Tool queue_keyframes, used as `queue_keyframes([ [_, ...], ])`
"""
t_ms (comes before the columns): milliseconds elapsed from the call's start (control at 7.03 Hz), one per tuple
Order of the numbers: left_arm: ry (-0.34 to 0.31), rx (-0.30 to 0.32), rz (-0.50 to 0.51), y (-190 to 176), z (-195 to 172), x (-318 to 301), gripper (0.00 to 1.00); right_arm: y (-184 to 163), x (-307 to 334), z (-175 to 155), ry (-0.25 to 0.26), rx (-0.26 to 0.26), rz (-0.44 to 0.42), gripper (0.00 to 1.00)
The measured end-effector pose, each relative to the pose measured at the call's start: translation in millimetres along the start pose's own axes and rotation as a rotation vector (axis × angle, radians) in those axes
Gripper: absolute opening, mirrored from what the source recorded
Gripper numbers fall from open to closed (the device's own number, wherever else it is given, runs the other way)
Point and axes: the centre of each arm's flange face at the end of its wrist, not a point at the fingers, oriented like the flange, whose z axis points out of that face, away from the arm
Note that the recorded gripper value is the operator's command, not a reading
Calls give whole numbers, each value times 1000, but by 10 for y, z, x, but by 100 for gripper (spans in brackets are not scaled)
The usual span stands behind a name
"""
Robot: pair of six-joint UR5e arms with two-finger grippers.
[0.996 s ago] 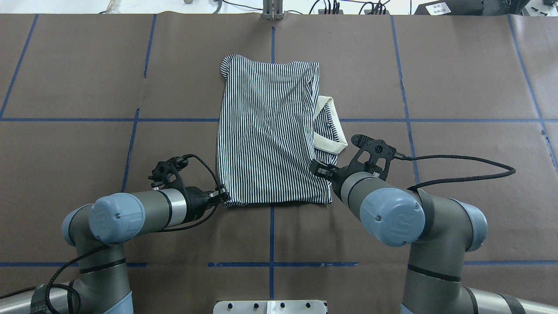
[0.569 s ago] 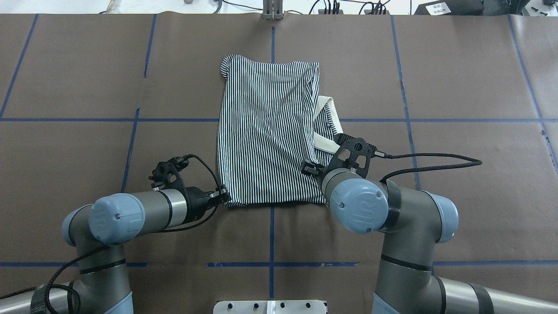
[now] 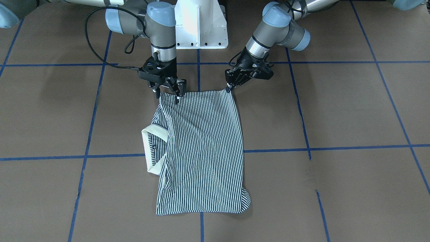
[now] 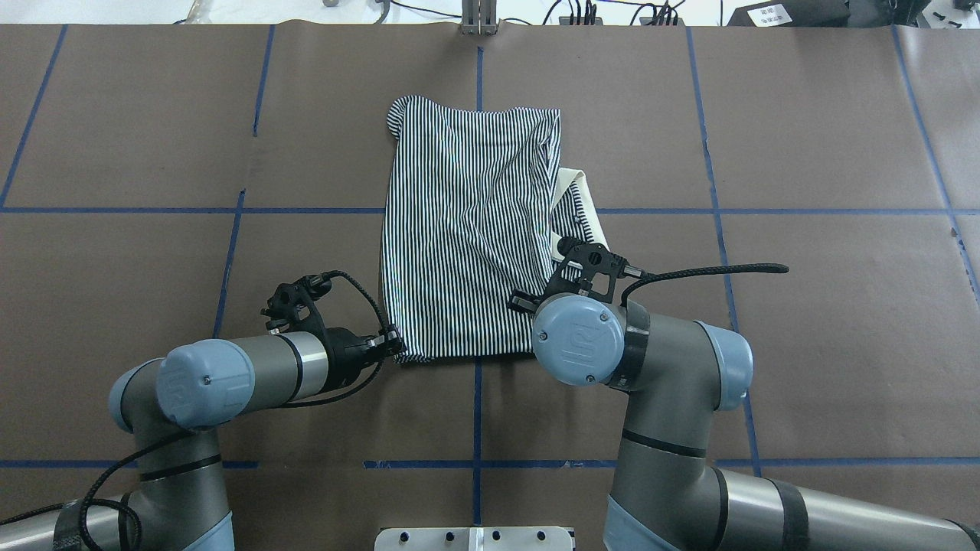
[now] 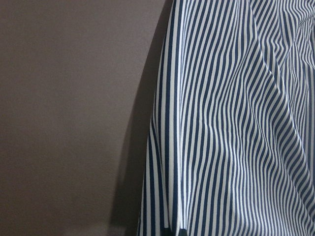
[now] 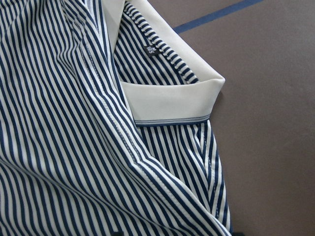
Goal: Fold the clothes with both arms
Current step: 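Move the right gripper along the near edge toward the left gripper and grasp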
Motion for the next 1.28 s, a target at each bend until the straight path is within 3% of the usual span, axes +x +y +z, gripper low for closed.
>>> queue_keyframes([
  [711, 2, 0, 0, 0, -1, 2, 0, 194, -13, 220, 48, -23, 9, 74],
  [853, 2, 0, 0, 0, -1, 2, 0, 236, -25, 225, 50, -26, 6, 65],
  [996, 2, 0, 0, 0, -2, 2, 0, 266, -42, 216, 49, -28, 5, 43],
  [1138, 2, 0, 0, 0, -1, 1, 0, 283, -53, 208, 47, -30, 7, 0],
  [1280, 2, 0, 0, 0, -1, 1, 0, 287, -58, 205, 45, -30, 14, 0],
])
